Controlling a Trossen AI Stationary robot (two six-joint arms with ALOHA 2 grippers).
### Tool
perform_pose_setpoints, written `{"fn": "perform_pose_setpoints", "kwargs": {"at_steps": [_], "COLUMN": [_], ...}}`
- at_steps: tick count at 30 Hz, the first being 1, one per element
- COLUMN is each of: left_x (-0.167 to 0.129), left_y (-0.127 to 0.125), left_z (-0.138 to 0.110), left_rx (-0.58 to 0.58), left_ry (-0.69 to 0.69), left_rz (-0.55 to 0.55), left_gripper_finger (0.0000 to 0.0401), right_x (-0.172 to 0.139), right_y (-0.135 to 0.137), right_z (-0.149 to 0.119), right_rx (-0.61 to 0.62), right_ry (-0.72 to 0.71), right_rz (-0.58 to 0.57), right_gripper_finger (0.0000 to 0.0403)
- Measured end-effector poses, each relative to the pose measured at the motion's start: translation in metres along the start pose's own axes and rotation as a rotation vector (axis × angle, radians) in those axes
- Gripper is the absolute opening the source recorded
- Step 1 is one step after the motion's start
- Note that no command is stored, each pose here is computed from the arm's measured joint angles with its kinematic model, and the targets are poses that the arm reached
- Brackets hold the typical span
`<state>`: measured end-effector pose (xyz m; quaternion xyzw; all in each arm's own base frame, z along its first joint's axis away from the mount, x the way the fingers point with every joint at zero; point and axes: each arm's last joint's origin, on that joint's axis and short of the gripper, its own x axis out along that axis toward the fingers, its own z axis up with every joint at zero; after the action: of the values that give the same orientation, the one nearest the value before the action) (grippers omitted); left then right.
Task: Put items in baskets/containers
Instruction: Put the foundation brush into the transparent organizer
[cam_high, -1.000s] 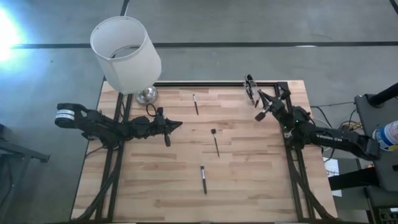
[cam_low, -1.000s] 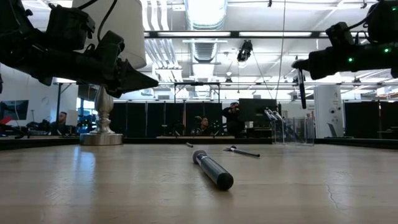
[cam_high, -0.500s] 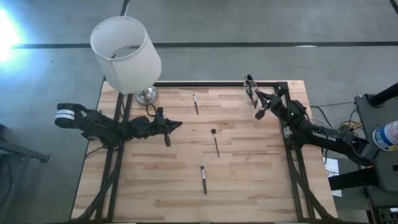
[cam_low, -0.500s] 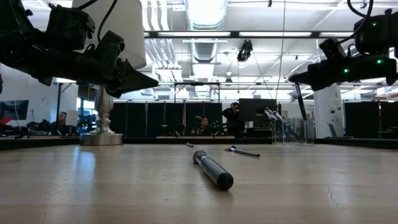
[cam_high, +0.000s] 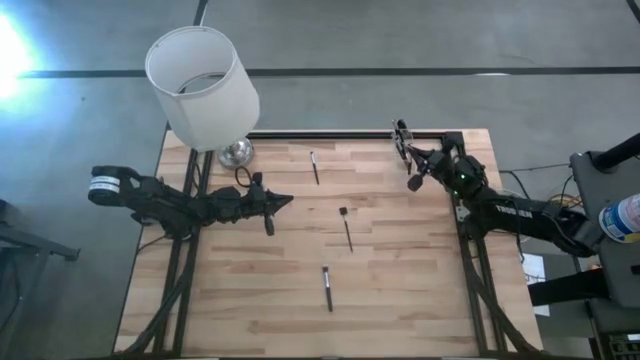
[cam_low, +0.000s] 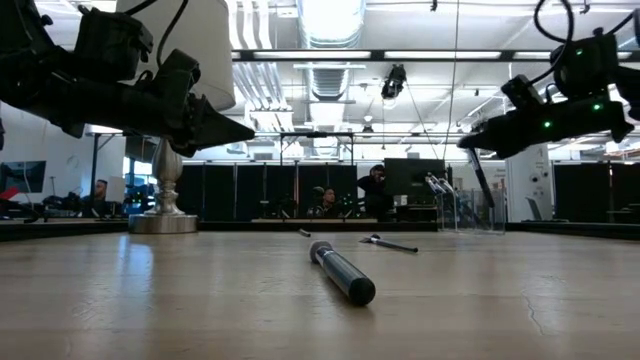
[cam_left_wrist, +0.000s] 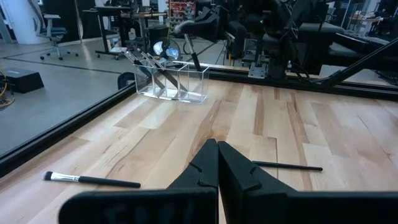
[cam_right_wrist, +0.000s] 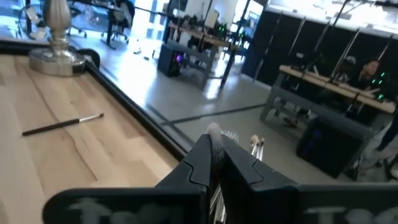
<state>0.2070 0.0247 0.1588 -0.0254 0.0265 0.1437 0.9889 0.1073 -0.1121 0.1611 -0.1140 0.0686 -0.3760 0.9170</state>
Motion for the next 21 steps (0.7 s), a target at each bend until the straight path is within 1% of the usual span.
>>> {"fn": "perform_pose_setpoints", "kwargs": {"at_steps": [7, 14, 21], "left_x": [0.000, 0.000, 0.000], "left_y": [0.000, 0.000, 0.000], "left_z": [0.000, 0.000, 0.000], "left_rx": [-0.004, -0.004, -0.006], "left_ry": [0.000, 0.000, 0.001], "left_rz": [0.000, -0.001, -0.001], "left_gripper_finger": [0.0000, 0.0000, 0.0000], "right_x": [0.017, 0.033, 0.039], "right_y": [0.000, 0.000, 0.001], "right_z": [-0.003, -0.002, -0.007], "right_rx": [0.007, 0.058, 0.080], "right_ry": [0.110, 0.155, 0.195], "right_rz": [0.030, 0.037, 0.043], "right_gripper_finger": [0.0013, 0.0013, 0.0013]}}
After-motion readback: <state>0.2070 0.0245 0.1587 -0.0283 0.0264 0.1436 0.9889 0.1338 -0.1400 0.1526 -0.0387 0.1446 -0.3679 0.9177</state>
